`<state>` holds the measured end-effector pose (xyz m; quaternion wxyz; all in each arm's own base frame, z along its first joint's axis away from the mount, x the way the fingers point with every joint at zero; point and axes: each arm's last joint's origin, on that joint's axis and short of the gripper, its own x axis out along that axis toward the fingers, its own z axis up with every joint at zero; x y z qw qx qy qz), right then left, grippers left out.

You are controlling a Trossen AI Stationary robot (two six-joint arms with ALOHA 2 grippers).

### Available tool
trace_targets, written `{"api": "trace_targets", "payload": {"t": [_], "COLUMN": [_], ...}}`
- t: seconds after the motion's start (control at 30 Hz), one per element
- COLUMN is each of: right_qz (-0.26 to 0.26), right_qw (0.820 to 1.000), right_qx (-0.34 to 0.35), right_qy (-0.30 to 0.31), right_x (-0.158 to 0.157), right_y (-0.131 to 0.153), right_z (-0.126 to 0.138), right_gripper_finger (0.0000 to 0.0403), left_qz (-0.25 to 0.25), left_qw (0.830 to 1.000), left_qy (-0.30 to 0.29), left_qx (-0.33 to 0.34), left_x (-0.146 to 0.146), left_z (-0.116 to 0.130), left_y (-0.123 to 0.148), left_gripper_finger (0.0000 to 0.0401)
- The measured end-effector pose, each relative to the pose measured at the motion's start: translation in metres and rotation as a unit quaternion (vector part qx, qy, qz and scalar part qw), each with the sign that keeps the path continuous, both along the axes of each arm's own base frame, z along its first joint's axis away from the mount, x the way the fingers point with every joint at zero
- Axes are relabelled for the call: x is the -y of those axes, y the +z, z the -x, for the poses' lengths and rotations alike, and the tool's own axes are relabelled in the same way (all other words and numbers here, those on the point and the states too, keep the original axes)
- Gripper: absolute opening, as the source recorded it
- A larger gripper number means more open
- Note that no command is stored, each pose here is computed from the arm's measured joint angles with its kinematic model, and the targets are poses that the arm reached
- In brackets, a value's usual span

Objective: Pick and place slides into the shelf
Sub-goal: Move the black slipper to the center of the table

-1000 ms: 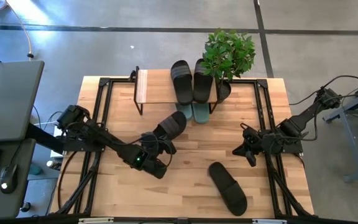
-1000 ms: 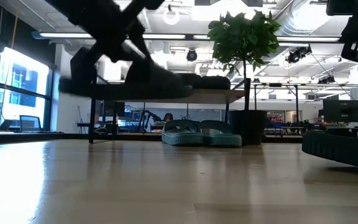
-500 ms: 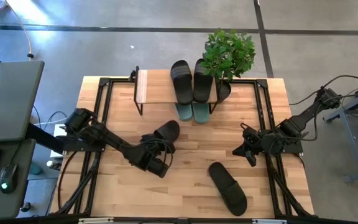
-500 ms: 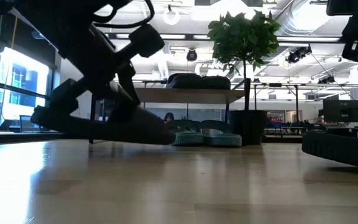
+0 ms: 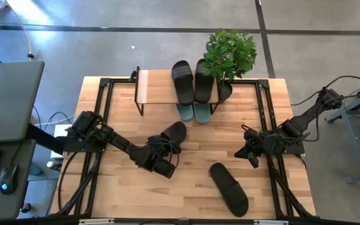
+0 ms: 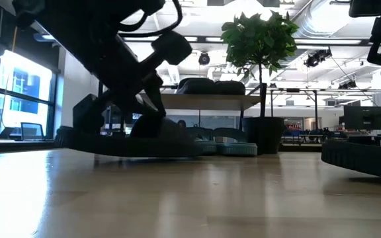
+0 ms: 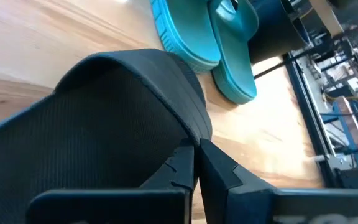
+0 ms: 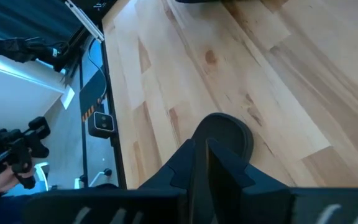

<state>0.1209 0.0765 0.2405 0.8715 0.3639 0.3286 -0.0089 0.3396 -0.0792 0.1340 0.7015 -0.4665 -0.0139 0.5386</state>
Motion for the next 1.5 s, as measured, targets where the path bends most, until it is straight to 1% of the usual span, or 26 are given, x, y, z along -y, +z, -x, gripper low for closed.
{"api": "trace_targets", "payload": {"t": [0.2, 0.47, 0.63, 0.87, 1.0, 1.17, 1.23, 1.3, 1.4, 1.5], "right_qz": [-0.007, -0.009, -0.018, -0.020, -0.021, -0.021, -0.024, -0.025, -0.012, 0.007], "right_qw": [1.000, 1.000, 0.999, 0.999, 0.999, 0.999, 0.999, 1.000, 1.000, 0.999], "right_qx": [-0.006, -0.008, -0.014, -0.015, -0.015, -0.015, -0.015, -0.015, -0.019, -0.031], "right_qy": [0.018, 0.022, 0.037, 0.040, 0.041, 0.040, 0.031, 0.009, -0.006, -0.017], "right_x": [-0.001, -0.001, -0.002, -0.003, -0.003, -0.003, -0.002, -0.002, -0.002, -0.004], "right_y": [0.000, 0.000, 0.000, 0.000, 0.000, 0.000, 0.000, -0.001, -0.003, -0.008], "right_z": [0.000, 0.001, 0.001, 0.001, 0.001, 0.001, 0.001, 0.000, -0.003, -0.006], "right_gripper_finger": [0.0030, 0.0030, 0.0030, 0.0030, 0.0030, 0.0030, 0.0030, 0.0030, 0.0030, 0.0030], "left_qz": [-0.012, -0.001, -0.005, -0.003, 0.000, 0.010, 0.014, 0.014, 0.010, -0.001], "left_qw": [1.000, 1.000, 0.999, 0.998, 0.997, 0.996, 0.995, 0.995, 0.995, 0.994], "left_qy": [-0.020, -0.030, -0.046, -0.056, -0.078, -0.089, -0.091, -0.095, -0.100, -0.109], "left_qx": [-0.017, 0.004, 0.012, 0.005, -0.017, -0.023, -0.024, -0.021, -0.009, -0.011], "left_x": [0.002, 0.004, 0.006, 0.006, 0.007, 0.008, 0.008, 0.010, 0.015, 0.020], "left_z": [-0.005, -0.011, -0.016, -0.017, -0.017, -0.017, -0.017, -0.017, -0.016, -0.013], "left_y": [0.005, 0.009, 0.012, 0.012, 0.011, 0.011, 0.011, 0.012, 0.018, 0.023], "left_gripper_finger": [0.0002, 0.0030, 0.0033, 0.0038, 0.0059, 0.0101, 0.0117, 0.0130, 0.0141, 0.0144]}}
